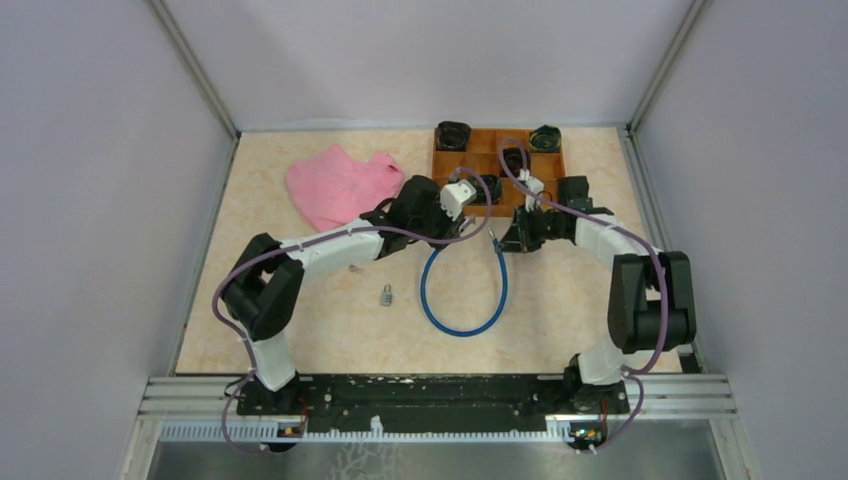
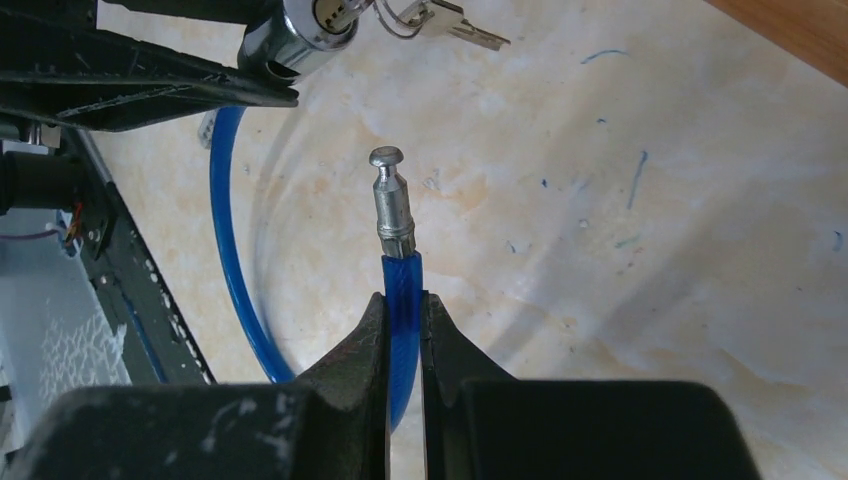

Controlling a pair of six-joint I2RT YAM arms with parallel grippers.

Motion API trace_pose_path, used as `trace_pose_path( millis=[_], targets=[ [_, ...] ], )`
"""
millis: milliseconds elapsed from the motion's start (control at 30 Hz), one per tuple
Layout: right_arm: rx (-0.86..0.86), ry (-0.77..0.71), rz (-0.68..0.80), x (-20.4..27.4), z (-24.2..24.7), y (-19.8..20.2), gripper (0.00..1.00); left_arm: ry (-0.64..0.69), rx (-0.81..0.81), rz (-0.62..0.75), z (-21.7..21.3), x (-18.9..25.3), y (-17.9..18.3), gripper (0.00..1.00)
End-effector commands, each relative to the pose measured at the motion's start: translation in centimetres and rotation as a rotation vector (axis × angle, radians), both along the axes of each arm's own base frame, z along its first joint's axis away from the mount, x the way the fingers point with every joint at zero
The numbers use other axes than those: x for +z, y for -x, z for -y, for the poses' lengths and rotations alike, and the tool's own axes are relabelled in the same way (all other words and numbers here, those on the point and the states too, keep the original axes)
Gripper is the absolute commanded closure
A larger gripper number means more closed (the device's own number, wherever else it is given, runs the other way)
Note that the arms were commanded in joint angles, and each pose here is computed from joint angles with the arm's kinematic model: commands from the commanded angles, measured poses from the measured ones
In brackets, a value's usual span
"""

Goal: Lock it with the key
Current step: Lock the lock.

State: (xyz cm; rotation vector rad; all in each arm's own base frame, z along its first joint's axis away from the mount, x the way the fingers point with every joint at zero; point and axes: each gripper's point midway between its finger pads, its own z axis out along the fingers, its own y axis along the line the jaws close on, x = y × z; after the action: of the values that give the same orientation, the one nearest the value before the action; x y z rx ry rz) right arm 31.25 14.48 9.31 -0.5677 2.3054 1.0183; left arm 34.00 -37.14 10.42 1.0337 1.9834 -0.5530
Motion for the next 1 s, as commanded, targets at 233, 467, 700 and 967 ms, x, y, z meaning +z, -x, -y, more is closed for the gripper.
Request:
trace_pose_path(
  millis=[233,467,700,967],
  targets=[
    [0.181,-0.160,0.084,3.9,-5.0,-0.2,1.00,0.076,0.019,0.072,0.6,3.5,-1.0,1.00],
    [0.214,-0.151,0.063,3.3,-6.4,-0.2,1.00,0.082,0.017,0.069,0.7,3.3,-0.9,1.00],
    [0.221,-0.134,0.033,2.2,-7.1,-0.4,1.00,0.081,0.004,0.076,0.9,3.4,-0.6,1.00],
    [0.207,-0.112,0.016,1.6,-7.2,-0.8,1.00,0.070,-0.017,0.081,1.2,3.1,-0.1,1.00]
  ],
)
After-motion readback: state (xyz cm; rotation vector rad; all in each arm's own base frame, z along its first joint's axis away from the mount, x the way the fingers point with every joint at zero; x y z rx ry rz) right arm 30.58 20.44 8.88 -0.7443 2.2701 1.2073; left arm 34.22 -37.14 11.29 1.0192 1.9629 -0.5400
